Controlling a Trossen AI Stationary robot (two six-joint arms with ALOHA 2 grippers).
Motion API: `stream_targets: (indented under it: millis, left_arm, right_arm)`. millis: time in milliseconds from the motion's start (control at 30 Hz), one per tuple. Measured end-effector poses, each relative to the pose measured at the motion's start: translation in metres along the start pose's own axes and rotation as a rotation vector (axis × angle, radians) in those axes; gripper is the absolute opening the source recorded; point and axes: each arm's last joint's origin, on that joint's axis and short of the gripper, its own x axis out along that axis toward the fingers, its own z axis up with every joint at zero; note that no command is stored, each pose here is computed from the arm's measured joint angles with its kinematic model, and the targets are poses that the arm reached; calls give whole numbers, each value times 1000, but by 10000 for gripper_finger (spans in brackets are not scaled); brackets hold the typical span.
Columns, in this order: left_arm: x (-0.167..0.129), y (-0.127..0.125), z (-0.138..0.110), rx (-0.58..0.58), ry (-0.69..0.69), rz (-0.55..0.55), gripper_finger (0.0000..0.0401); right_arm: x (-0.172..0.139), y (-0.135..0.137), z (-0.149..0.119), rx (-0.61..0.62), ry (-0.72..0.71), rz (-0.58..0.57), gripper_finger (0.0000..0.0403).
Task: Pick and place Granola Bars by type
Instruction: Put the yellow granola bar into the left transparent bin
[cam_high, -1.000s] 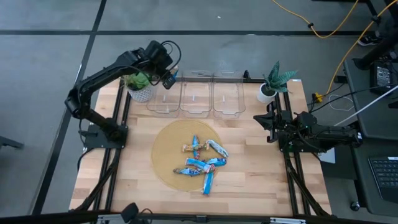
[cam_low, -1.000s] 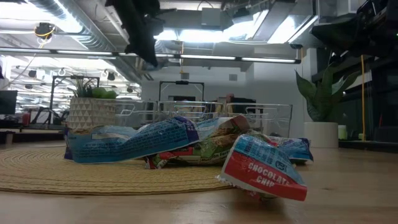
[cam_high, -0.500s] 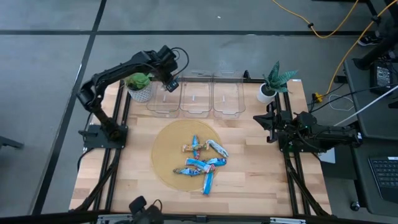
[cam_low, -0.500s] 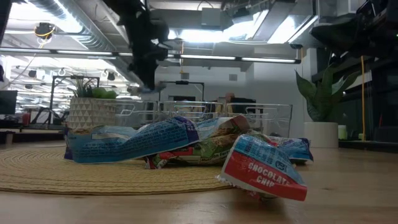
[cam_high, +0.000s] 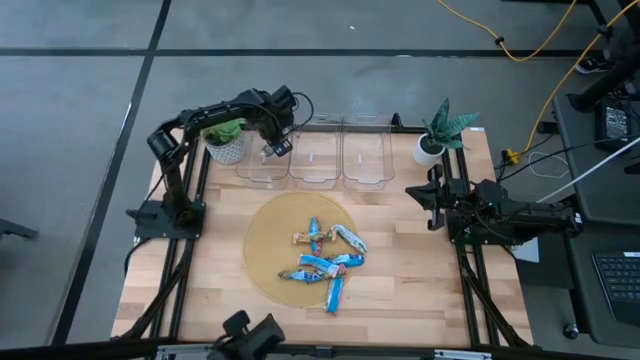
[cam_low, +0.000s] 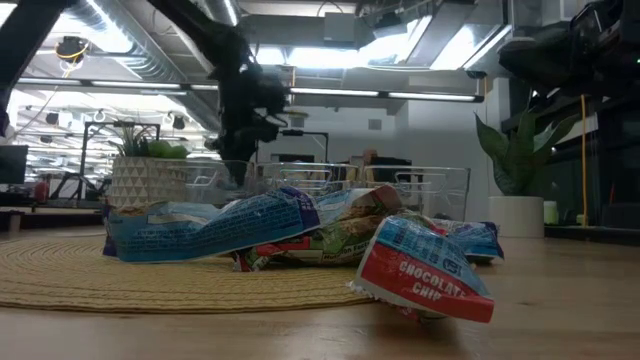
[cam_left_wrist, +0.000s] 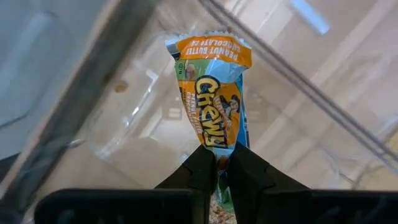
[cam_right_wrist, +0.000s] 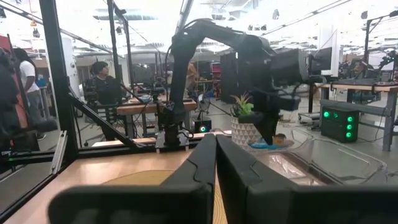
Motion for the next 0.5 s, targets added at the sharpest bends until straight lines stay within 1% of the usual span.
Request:
stream_targets:
  millis: [200,333,500]
  left_arm:
    - [21,0,2,3,58,-4,31]
    - [27,0,3,4,73,-5,31]
    - [27,0,4,4,64,-3,32]
  right_arm:
    - [0,0,0,0,0,0,16]
    - [0,0,0,0,0,0,16]
    - [0,0,0,0,5,0,16]
